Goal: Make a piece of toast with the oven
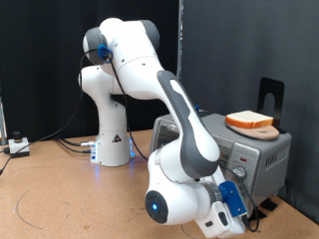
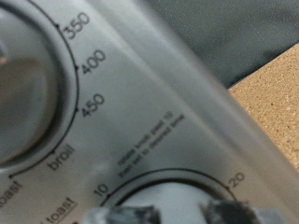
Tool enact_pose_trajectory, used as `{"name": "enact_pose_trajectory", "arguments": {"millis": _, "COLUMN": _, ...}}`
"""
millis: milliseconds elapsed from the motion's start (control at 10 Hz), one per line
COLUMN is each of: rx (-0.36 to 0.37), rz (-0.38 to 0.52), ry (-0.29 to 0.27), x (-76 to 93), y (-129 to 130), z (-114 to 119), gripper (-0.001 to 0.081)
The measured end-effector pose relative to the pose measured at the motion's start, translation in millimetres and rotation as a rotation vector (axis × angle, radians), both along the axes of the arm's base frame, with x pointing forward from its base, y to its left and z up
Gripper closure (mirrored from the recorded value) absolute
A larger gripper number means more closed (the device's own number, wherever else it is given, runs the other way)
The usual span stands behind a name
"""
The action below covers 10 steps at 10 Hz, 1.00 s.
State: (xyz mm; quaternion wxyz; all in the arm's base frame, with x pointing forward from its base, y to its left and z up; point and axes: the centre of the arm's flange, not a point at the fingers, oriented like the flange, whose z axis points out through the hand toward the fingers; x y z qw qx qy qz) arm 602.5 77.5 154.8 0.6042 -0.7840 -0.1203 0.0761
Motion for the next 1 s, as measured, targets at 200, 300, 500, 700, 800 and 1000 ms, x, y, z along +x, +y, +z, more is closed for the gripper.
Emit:
{"name": "enact_pose_trajectory", "arguments": {"millis": 200, "rx": -0.009, "rz": -0.024, "ry": -0.023, "x": 7.4, "y": -13.6, "z": 17.8, "gripper": 0.0523}}
{"name": "enact_pose_trajectory", "arguments": {"millis": 300, "rx": -0.012, "rz": -0.034, "ry": -0.025, "x": 9.8, "y": -20.4, "z": 26.6, "gripper": 0.0523}}
{"name": "enact_pose_trajectory", "arguments": {"millis": 500, "rx": -0.014, "rz": -0.055, "ry": 0.019, "x": 11.5, "y": -38.5, "z": 42.7, "gripper": 0.0348}}
{"name": "enact_pose_trajectory", "arguments": {"millis": 700, "rx": -0.023, "rz": -0.095, "ry": 0.086, "x": 11.6, "y": -65.6, "z": 60.1, "gripper": 0.0053}}
{"name": "enact_pose_trajectory", "arguments": {"millis": 800, "rx": -0.033, "rz": -0.109, "ry": 0.13, "x": 10.3, "y": -78.8, "z": 68.4, "gripper": 0.0053}}
{"name": "enact_pose_trajectory", "arguments": {"millis": 1000, "rx": -0.056, "rz": -0.088, "ry": 0.258, "x": 2.2, "y": -104.1, "z": 86.6, "gripper": 0.0008}}
